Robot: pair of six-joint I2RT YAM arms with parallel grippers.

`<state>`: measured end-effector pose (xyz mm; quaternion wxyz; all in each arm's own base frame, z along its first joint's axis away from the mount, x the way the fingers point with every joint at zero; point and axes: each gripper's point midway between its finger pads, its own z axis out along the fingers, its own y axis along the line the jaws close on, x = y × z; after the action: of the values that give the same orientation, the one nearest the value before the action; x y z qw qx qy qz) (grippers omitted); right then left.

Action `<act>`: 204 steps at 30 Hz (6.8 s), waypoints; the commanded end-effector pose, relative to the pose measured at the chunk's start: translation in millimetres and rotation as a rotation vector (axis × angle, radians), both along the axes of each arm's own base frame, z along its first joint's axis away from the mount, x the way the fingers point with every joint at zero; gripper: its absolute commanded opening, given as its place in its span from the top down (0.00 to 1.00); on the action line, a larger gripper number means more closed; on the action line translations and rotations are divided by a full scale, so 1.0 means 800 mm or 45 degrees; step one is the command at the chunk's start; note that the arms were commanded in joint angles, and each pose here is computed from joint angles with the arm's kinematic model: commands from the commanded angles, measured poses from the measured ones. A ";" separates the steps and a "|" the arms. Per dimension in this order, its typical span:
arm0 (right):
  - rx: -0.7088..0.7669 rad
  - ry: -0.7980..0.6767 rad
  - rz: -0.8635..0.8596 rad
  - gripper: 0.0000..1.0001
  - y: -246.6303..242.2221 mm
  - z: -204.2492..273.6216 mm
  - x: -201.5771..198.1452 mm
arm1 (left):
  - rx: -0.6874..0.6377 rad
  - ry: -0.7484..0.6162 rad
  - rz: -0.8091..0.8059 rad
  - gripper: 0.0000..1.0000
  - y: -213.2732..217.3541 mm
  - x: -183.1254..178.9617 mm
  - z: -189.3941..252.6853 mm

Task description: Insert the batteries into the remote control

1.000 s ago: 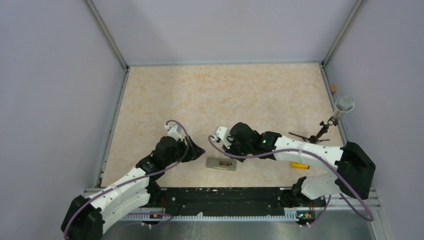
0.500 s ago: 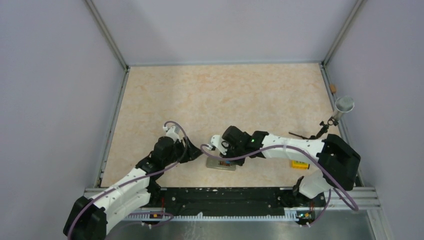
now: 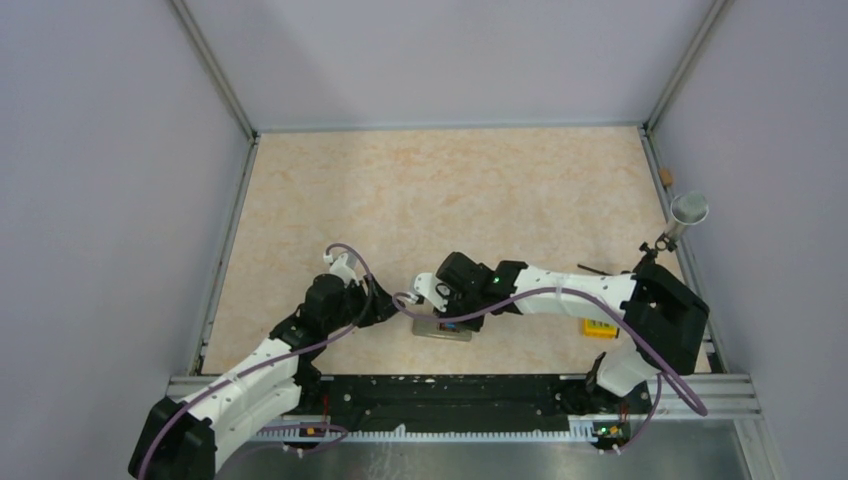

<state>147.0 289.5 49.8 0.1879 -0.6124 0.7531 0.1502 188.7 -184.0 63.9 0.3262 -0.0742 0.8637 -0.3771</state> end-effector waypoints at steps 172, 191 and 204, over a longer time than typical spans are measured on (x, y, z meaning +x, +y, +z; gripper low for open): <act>0.210 0.043 -0.597 1.00 0.022 0.006 0.001 | -0.075 0.148 -0.335 0.53 -0.082 -0.019 -0.029; 0.317 -0.066 -0.687 0.94 0.015 0.050 0.019 | -0.067 0.156 -0.373 0.58 -0.088 -0.022 -0.032; 0.392 -0.068 -0.906 0.76 -0.016 0.057 0.021 | -0.060 0.170 -0.412 0.61 -0.094 -0.039 -0.036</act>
<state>161.1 282.7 90.3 0.3264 -0.3221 0.8730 0.1662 159.1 -254.1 31.5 0.1958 0.0210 0.8787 -0.4349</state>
